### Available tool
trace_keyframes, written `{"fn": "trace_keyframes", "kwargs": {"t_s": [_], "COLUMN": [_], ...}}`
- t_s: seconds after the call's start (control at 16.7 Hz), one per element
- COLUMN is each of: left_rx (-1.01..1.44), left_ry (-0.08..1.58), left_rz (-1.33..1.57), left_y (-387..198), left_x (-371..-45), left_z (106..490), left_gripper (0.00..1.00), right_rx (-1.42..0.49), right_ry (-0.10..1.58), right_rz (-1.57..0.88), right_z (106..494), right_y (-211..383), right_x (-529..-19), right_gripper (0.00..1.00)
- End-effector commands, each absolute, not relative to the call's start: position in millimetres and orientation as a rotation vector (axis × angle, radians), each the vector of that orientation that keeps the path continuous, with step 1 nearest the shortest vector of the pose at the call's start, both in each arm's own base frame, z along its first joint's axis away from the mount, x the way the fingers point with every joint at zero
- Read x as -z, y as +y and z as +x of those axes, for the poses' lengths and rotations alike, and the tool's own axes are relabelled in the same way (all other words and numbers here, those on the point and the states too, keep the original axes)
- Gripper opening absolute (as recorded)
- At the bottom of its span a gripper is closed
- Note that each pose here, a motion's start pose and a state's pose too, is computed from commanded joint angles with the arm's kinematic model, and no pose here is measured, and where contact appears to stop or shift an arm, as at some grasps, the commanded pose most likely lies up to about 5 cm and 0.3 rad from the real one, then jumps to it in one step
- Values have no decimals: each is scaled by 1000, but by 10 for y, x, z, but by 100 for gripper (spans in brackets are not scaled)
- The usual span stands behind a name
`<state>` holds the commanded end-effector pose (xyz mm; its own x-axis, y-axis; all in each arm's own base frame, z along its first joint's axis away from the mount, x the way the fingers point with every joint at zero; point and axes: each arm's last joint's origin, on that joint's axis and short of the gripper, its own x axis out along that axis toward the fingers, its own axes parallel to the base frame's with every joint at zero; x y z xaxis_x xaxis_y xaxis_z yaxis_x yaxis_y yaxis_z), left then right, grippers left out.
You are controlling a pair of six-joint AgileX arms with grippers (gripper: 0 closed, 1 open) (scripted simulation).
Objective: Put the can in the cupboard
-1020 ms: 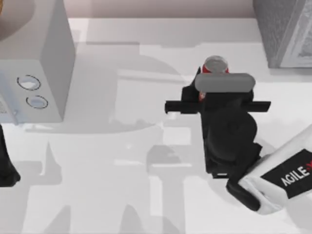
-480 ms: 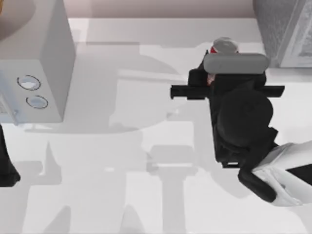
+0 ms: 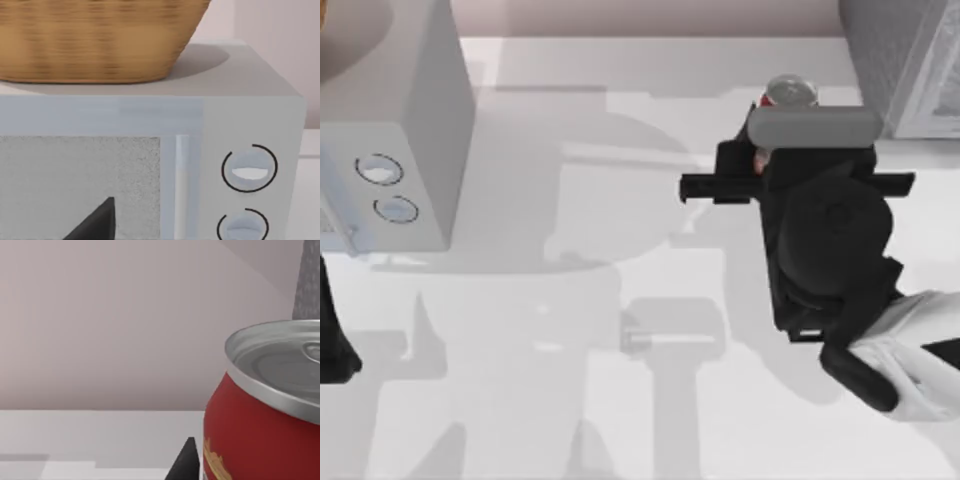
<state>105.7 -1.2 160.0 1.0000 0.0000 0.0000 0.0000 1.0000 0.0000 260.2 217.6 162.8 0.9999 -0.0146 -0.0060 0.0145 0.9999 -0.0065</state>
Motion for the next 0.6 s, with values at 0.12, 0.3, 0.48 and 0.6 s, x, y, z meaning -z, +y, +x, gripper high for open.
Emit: {"fn": "trace_keyframes", "kwargs": {"t_s": [0.12,0.3,0.48,0.6], "left_rx": [0,0,0,0], "left_ry": [0,0,0,0], "left_rz": [0,0,0,0], "left_y": [-12,-12,-12,-12], "left_x": [-1600,-1600,-1600,-1600], "left_z": [1057,1057,1057,1057], "left_gripper": [100,100,100,100], "right_rx": [19,32,51,57], "right_ry": [41,134,236,269], "right_rz": [-36,-93,-123,-117], "right_z": [2609,2534,2312,2130], "right_y": [1967,1474,945,696], "right_x": [-1662,-1722,-1773,-1798], "right_gripper": [0,0,0,0]}}
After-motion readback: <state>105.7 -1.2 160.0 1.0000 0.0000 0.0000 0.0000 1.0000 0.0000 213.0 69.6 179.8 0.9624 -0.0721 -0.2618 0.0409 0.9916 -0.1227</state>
